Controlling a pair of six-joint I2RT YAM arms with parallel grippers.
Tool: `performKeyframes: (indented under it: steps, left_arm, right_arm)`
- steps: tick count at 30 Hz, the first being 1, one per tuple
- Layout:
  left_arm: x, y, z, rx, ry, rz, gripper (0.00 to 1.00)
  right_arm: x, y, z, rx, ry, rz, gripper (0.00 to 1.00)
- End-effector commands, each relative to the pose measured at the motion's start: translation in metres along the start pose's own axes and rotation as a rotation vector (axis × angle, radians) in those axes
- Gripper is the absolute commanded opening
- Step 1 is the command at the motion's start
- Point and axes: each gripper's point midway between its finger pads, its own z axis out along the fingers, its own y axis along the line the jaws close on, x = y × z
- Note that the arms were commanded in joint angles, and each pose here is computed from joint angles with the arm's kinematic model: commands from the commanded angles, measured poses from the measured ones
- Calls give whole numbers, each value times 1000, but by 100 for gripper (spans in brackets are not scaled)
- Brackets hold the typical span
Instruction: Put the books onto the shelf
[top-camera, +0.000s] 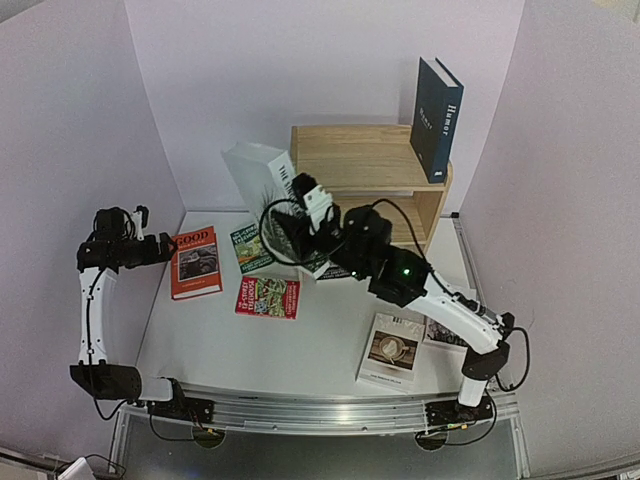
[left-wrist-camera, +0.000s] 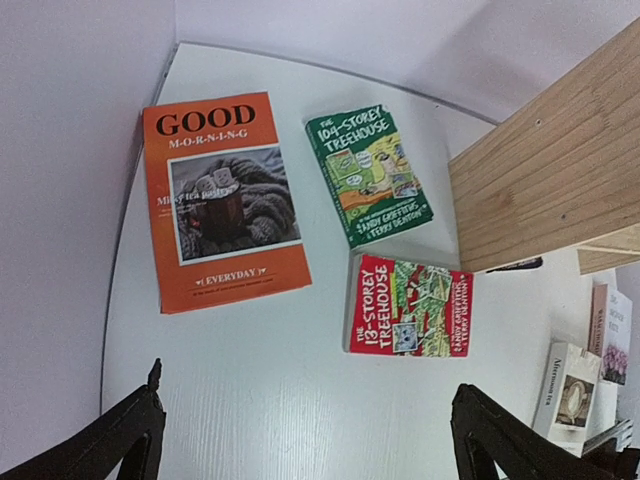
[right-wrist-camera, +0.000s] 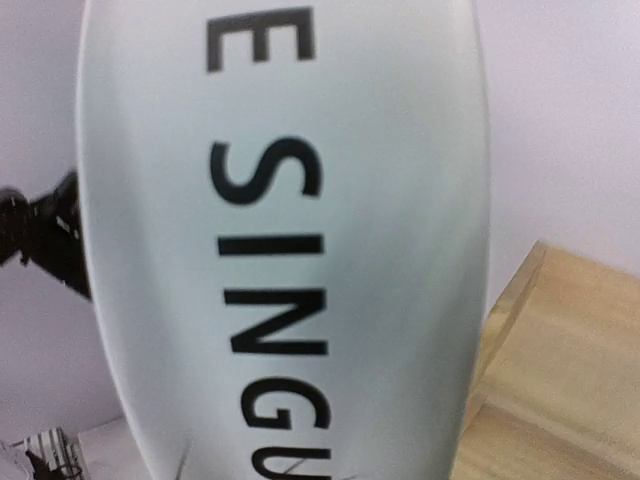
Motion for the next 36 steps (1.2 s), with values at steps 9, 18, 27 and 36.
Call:
performKeyframes:
  steps: [9, 18, 27, 36]
  left_arm:
    - [1, 10, 13, -33, 0, 47, 100]
    - [2, 9, 22, -10, 21, 41, 100]
    - [6, 8, 18, -9, 13, 45, 100]
    - [10, 8, 18, -6, 15, 43, 100]
  right_arm:
    - [-142, -194, -76, 543, -385, -259, 9]
    - [-102, -292, -67, 691, -349, -223, 9]
    - [-70, -342, -70, 790, -311, -156, 14]
    - [-64, -347, -74, 821, -289, -165, 32]
